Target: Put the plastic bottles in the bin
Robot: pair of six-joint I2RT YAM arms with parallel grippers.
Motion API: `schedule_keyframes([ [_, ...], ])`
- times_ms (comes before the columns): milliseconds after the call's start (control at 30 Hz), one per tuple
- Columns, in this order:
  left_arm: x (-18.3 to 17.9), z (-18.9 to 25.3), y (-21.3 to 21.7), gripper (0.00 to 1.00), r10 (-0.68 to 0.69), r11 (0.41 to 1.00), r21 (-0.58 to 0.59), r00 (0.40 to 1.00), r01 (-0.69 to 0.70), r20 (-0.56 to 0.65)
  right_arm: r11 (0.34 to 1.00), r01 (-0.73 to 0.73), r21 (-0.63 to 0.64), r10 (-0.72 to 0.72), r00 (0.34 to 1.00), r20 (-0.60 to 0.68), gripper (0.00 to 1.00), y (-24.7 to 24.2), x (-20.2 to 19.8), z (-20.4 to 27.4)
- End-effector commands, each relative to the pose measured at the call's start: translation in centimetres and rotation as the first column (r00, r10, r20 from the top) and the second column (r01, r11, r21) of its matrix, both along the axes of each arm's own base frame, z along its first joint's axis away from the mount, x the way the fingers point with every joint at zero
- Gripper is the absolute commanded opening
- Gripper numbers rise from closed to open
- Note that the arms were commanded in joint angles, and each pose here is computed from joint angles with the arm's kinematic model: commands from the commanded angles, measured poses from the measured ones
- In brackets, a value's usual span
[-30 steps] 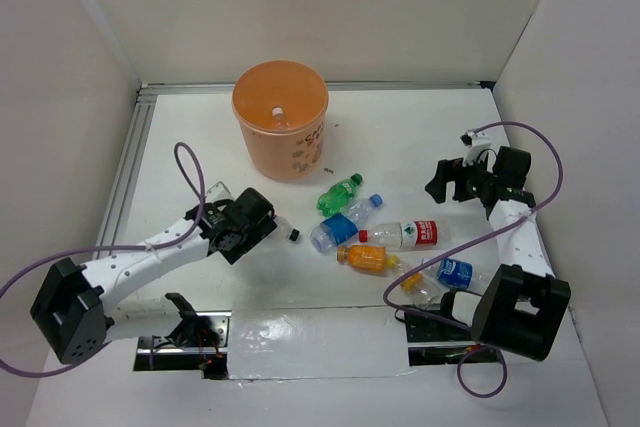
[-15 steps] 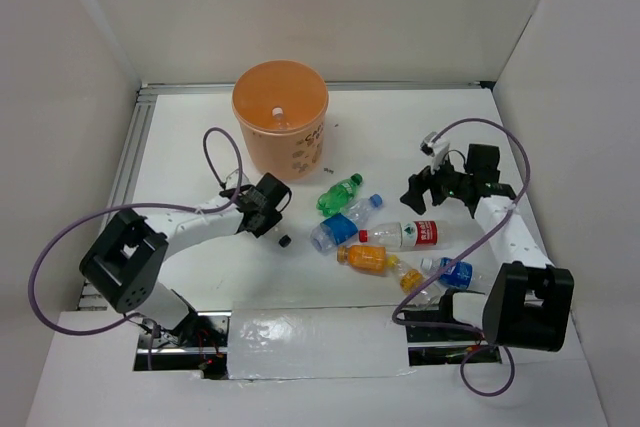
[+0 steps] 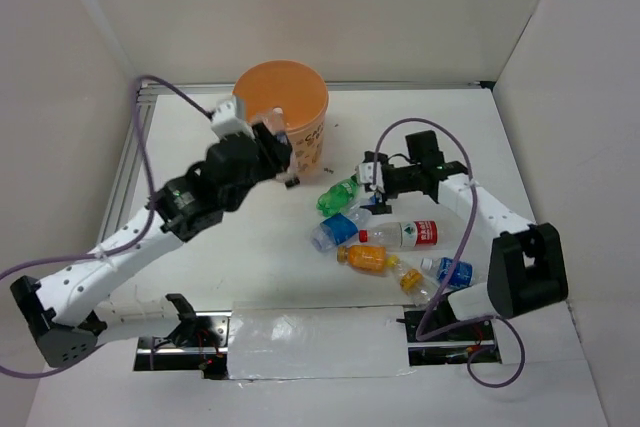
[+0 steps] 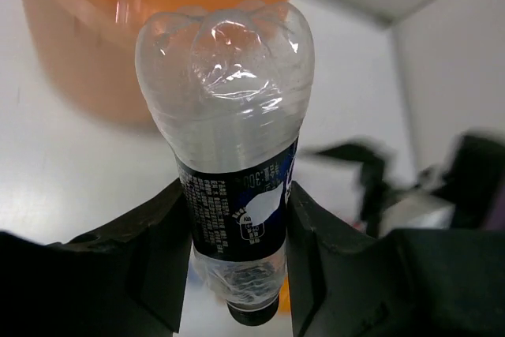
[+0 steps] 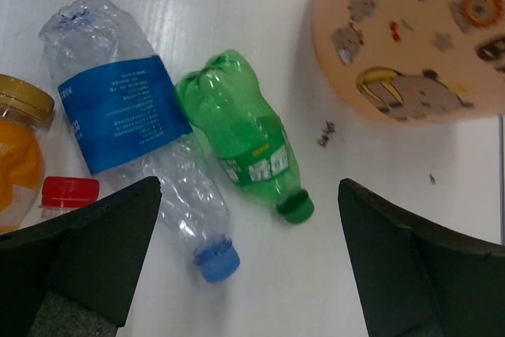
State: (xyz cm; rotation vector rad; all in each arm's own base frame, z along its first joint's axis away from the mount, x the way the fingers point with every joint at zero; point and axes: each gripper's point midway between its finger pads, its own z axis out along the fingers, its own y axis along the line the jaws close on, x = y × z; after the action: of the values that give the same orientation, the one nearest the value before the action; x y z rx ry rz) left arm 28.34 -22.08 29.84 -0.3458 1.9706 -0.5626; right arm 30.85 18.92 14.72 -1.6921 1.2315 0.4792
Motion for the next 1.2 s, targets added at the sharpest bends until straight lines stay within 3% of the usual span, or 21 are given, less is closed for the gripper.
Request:
schedule_keyframes([
  [0,5.0,9.9,2.7,0.0,0.119,0.99,0.043,0.949,-0.137,0.291,0.99,-0.12,-0.069,0.127,0.985,0.117,1.0,2.7,1.0,0.1],
  [100,9.3,14.1,4.4,0.01,0.209,0.971,0.035,0.909,-0.237,0.361,0.968,-0.204,-0.148,0.226,0.963,0.149,1.0,4.7,1.2,-0.9],
  [167,13.6,11.1,4.0,0.05,0.237,0.95,0.128,0.924,-0.286,0.3,0.958,-0.228,-0.173,0.253,0.957,0.142,1.0,5.5,1.3,-1.5],
  [200,15.1,12.5,5.0,0.07,0.273,0.939,0.12,0.912,-0.321,0.306,0.949,-0.241,-0.202,0.268,0.955,0.124,1.0,6.3,1.3,-2.3],
  [300,19.5,6.0,5.3,0.16,0.295,0.901,0.278,0.939,-0.334,0.174,0.928,-0.263,-0.263,0.302,0.945,0.124,0.98,7.4,1.1,-4.0],
  [400,21.1,3.2,4.9,0.24,0.279,0.903,0.307,0.954,-0.3,0.113,0.907,-0.294,-0.301,0.333,0.939,0.087,0.96,7.5,0.9,-6.0],
  [467,21.2,0.8,5.3,0.41,0.263,0.905,0.331,0.963,-0.268,0.063,0.89,-0.321,-0.324,0.356,0.933,0.053,0.95,7.4,0.2,-7.1],
  [600,21.1,-0.1,5.0,0.88,0.211,0.916,0.342,0.977,-0.211,0.039,0.873,-0.319,-0.369,0.357,0.933,0.037,0.91,7.1,-0.2,-9.3],
  [633,20.6,0.4,5.1,0.98,0.195,0.918,0.344,0.98,-0.198,0.044,0.862,-0.323,-0.391,0.359,0.933,0.021,0.88,6.9,-0.7,-10.4],
  [733,19.4,2.0,3.7,1.0,0.139,0.92,0.358,0.987,-0.16,0.084,0.867,-0.306,-0.393,0.337,0.941,0.01,0.63,6.6,-0.8,-11.0],
  [767,18.5,4.5,3.7,1.0,0.131,0.927,0.334,0.981,-0.172,0.143,0.869,-0.309,-0.387,0.332,0.943,-0.007,0.48,6.1,-1.3,-10.5],
  [833,16.9,6.5,3.2,1.0,0.083,0.92,0.36,0.974,-0.156,0.211,0.871,-0.312,-0.378,0.327,0.945,-0.026,0.38,5.7,-1.7,-9.7],
  [867,15.3,5.4,1.9,1.0,0.029,0.914,0.391,0.978,-0.11,0.207,0.886,-0.3,-0.355,0.311,0.95,-0.026,0.34,5.4,-1.6,-8.0],
  [900,13.3,7.8,2.3,1.0,0.005,0.922,0.372,0.965,-0.107,0.264,0.897,-0.289,-0.335,0.295,0.955,-0.034,0.31,5.2,-1.7,-7.1],
  [967,10.5,8.6,0.7,0.98,-0.103,0.924,0.382,0.942,-0.028,0.318,0.926,-0.238,-0.292,0.233,0.971,-0.051,0.25,4.7,-1.5,-4.8],
  [1000,7.6,4.7,-0.5,0.97,-0.24,0.9,0.423,0.932,0.108,0.272,0.963,-0.127,-0.239,0.123,0.992,-0.031,0.24,2.8,-0.3,-1.7],
  [1033,7.2,4.6,-1.4,0.97,-0.291,0.895,0.415,0.919,0.164,0.267,0.968,-0.103,-0.23,0.09,0.994,-0.066,0.24,2.7,-0.5,-1.7],
  [1067,4.8,5.5,-1.5,0.97,-0.362,0.887,0.404,0.881,0.225,0.304,0.979,-0.035,-0.202,0.025,0.998,-0.053,0.24,1.9,0.5,-0.1],
  [1100,2.9,1.4,-2.6,0.92,-0.46,0.844,0.424,0.849,0.328,0.259,0.988,0.067,-0.136,-0.069,0.998,-0.011,0.24,0.3,2.4,2.9],
  [1167,-0.8,0.0,-3.9,0.91,-0.592,0.787,0.41,0.752,0.461,0.291,0.981,0.186,-0.047,-0.189,0.981,-0.055,0.24,-1.5,3.7,6.0],
])
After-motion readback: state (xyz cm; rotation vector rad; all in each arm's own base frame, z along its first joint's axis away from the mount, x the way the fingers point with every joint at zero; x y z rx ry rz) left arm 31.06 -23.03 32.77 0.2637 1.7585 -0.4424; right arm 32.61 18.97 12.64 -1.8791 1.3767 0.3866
